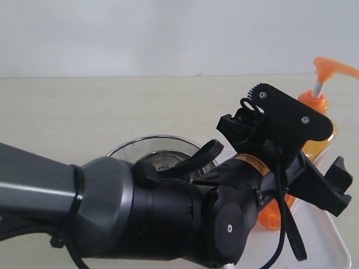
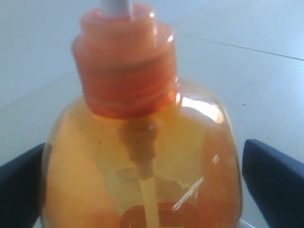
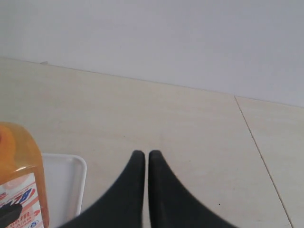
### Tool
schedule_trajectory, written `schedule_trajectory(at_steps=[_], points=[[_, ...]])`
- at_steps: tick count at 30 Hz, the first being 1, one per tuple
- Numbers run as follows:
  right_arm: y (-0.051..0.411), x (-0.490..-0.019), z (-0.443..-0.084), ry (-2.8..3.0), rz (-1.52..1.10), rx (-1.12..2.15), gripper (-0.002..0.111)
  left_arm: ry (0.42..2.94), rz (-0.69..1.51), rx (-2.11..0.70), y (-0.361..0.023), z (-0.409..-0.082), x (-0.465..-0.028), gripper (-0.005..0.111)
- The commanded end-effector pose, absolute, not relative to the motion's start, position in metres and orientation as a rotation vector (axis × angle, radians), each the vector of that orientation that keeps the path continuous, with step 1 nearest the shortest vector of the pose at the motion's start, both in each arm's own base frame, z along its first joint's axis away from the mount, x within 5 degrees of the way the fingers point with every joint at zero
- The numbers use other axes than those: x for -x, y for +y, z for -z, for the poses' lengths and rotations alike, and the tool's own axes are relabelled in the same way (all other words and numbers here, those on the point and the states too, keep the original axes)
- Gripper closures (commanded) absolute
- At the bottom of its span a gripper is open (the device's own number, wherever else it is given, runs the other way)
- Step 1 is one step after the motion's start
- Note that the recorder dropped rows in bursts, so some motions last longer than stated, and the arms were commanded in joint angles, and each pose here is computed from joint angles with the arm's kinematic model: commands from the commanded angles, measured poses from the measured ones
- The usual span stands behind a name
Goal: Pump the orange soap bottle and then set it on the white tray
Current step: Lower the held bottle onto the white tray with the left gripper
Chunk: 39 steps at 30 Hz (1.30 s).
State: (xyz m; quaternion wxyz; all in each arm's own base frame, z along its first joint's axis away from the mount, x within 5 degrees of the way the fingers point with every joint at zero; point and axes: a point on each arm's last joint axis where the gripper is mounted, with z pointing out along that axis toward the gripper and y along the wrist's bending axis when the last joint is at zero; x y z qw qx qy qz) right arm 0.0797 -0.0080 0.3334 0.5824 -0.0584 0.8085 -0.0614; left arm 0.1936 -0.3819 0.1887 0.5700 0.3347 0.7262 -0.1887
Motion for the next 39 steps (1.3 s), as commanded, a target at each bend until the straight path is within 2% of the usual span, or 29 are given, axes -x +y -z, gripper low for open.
schedule_trajectory(at_steps=[1, 7, 11, 16, 19, 22, 25, 29, 30, 33, 37, 39], points=[[-0.009, -0.078, -0.335, 1.88, 0.15, 0.143, 0.108, 1.657, 0.474, -0.777, -0.381, -0.214, -0.189, 0.008], [-0.01, -0.078, -0.335, 1.883, 0.155, 0.142, 0.108, 1.631, 0.521, -0.681, -0.367, -0.256, -0.186, 0.008], [-0.011, -0.077, -0.335, 1.886, 0.159, 0.137, 0.108, 1.655, 0.438, -0.649, -0.349, -0.281, -0.185, 0.008], [-0.016, -0.072, -0.336, 1.867, 0.147, 0.117, 0.108, 1.847, 0.363, -0.592, -0.321, -0.299, -0.18, 0.008], [-0.016, -0.071, -0.336, 1.866, 0.144, 0.116, 0.108, 1.833, 0.301, -0.702, -0.312, -0.308, -0.173, 0.011], [-0.015, -0.071, -0.336, 1.868, 0.138, 0.116, 0.108, 1.809, 0.363, -0.735, -0.309, -0.315, -0.165, 0.023], [-0.015, -0.071, -0.335, 1.872, 0.132, 0.115, 0.108, 1.794, 0.399, -0.741, -0.307, -0.321, -0.162, 0.051], [-0.015, -0.071, -0.335, 1.881, 0.121, 0.112, 0.108, 1.784, 0.41, -0.731, -0.304, -0.327, -0.161, 0.095], [-0.014, -0.071, -0.334, 1.887, 0.112, 0.11, 0.108, 1.779, 0.406, -0.737, -0.303, -0.328, -0.161, 0.102], [-0.01, -0.069, -0.331, 1.923, 0.059, 0.121, 0.108, 1.741, 0.325, -0.821, -0.302, -0.325, -0.161, 0.102], [-0.001, -0.068, -0.326, 1.964, -0.062, 0.165, 0.108, 1.639, 0.113, -1.021, -0.297, -0.319, -0.162, 0.102], [0.005, -0.068, -0.324, 1.95, -0.136, 0.179, 0.108, 1.648, 0.08, -1.003, -0.294, -0.319, -0.163, 0.102]])
